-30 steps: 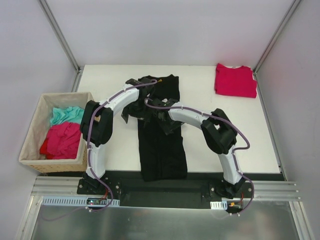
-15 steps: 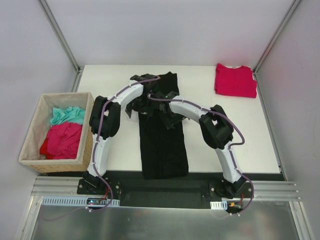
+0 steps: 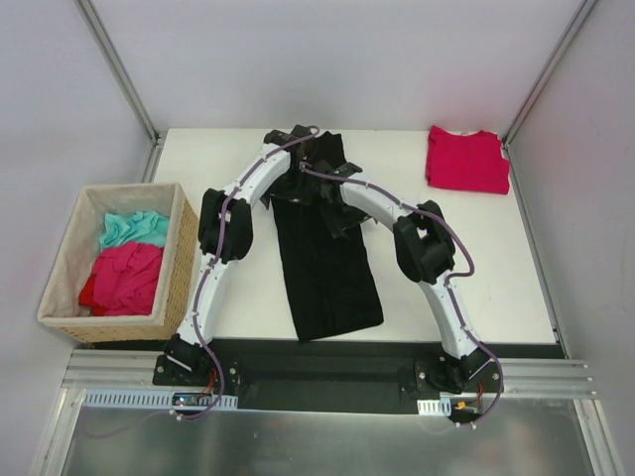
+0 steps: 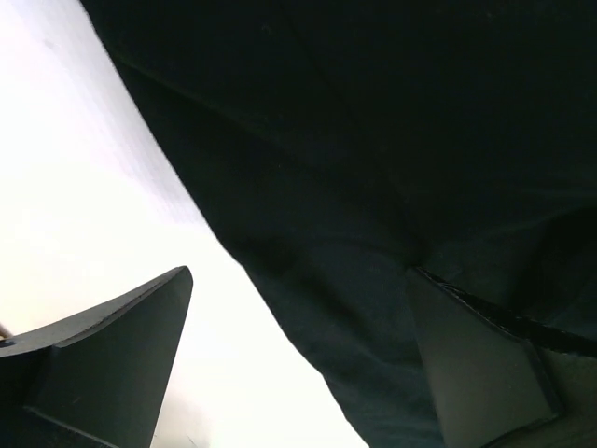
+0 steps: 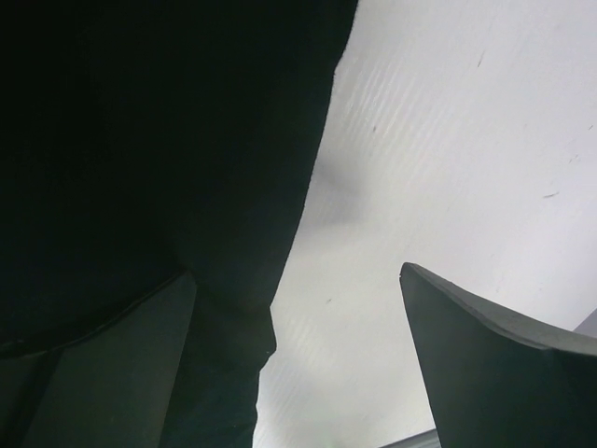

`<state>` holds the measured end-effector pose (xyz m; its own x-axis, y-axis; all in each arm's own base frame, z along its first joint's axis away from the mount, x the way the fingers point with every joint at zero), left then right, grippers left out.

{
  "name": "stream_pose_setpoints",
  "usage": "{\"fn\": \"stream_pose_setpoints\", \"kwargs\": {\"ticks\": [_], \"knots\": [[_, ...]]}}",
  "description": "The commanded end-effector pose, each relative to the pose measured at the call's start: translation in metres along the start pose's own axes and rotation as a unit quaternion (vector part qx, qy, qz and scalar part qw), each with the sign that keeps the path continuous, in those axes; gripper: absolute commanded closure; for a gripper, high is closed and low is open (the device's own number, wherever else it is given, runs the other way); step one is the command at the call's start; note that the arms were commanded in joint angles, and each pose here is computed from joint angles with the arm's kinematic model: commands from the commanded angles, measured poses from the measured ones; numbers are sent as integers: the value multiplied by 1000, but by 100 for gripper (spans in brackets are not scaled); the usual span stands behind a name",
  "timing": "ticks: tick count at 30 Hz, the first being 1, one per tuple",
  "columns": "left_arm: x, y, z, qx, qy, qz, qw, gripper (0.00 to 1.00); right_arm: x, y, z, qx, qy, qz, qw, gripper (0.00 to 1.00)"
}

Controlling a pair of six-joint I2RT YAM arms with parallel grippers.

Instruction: Fold and stack the t-shirts

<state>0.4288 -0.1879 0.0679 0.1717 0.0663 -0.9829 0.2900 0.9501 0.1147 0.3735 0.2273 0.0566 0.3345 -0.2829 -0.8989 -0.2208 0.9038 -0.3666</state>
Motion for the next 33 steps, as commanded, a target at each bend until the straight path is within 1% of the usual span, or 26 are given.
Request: {"fn": "stream_pose_setpoints", "kwargs": {"ticks": [1,6,7,9,10,11,13,14,16,17,18,19,20,21,22,23,24,25,26,27,28,29,30,31,33], "knots": [[-16,12,6,-4,-8,8,1000,1,19,2,18,25,-6,11,1000,3],[-35,15,-6,-3,-7,12,1000,1,-10,-9,14,28,-29,5,999,4],[-41,17,-8,-2,-13,21,1000,1,-28,-14,10,30,-48,4,998,3],[-64,22,-18,-6,-26,32,999,1,-49,-25,9,36,-78,-4,996,3],[-74,23,-20,-11,-34,34,999,1,-77,-30,11,46,-113,7,992,3],[-94,22,-25,-13,-53,33,998,1,-87,-37,6,48,-125,0,991,3],[-117,21,-32,-21,-79,35,996,1,-112,-41,1,48,-161,4,986,4],[-139,14,-43,-17,-104,26,994,1,-133,-53,-9,58,-186,12,981,3],[-161,3,-46,-23,-156,10,987,1,-157,-56,-14,74,-228,41,970,3],[-173,-1,-66,-21,-172,-6,985,1,-177,-65,-21,90,-254,68,961,3],[-182,-13,-63,-25,-214,-28,976,1,-173,-65,-32,91,-263,82,957,4],[-185,-16,-71,-33,-225,-43,973,1,-174,-66,-40,93,-270,95,954,3],[-183,-17,-94,-38,-229,-63,971,1,-189,-72,-48,102,-292,126,942,3],[-180,-23,-103,-50,-230,-88,968,1,-175,-67,-62,93,-284,133,945,3],[-180,-26,-104,-59,-247,-103,962,1,-173,-68,-69,92,-282,140,945,2],[-169,-25,-124,-61,-237,-107,964,2,-173,-67,-76,92,-281,149,944,1],[-164,-22,-131,-76,-238,-99,963,5,-164,-67,-91,90,-271,151,946,1],[-153,-26,-143,-65,-234,-84,966,10,-162,-67,-96,91,-270,154,946,3],[-160,-23,-149,-64,-254,-70,963,15,-158,-66,-103,89,-266,153,947,6],[-160,-19,-154,-66,-262,-48,962,32,-161,-65,-108,91,-274,162,944,10],[-158,-19,-160,-60,-271,-27,960,43,-153,-62,-118,84,-264,164,947,16],[-166,-18,-163,-64,-289,-29,955,52,-151,-61,-123,85,-262,166,947,19],[-168,-19,-166,-63,-295,-33,953,68,-153,-57,-128,76,-263,173,946,24],[-164,-23,-172,-60,-287,-43,955,72,-155,-55,-133,84,-265,182,943,32],[-161,-28,-178,-64,-282,-63,955,75,-152,-50,-146,73,-262,184,945,37]]}}
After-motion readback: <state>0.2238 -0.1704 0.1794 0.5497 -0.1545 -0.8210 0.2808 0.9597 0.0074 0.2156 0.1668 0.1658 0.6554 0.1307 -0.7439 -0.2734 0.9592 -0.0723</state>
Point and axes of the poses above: each gripper's point midway between its finger pads, its own x axis out along the fingers, its own y axis along the line the jaws close on, z = x × y, the point moved 2 cm from there along -x, back along the fingers, and after that the axes turned 9 degrees about x, right-handed, at the moved point
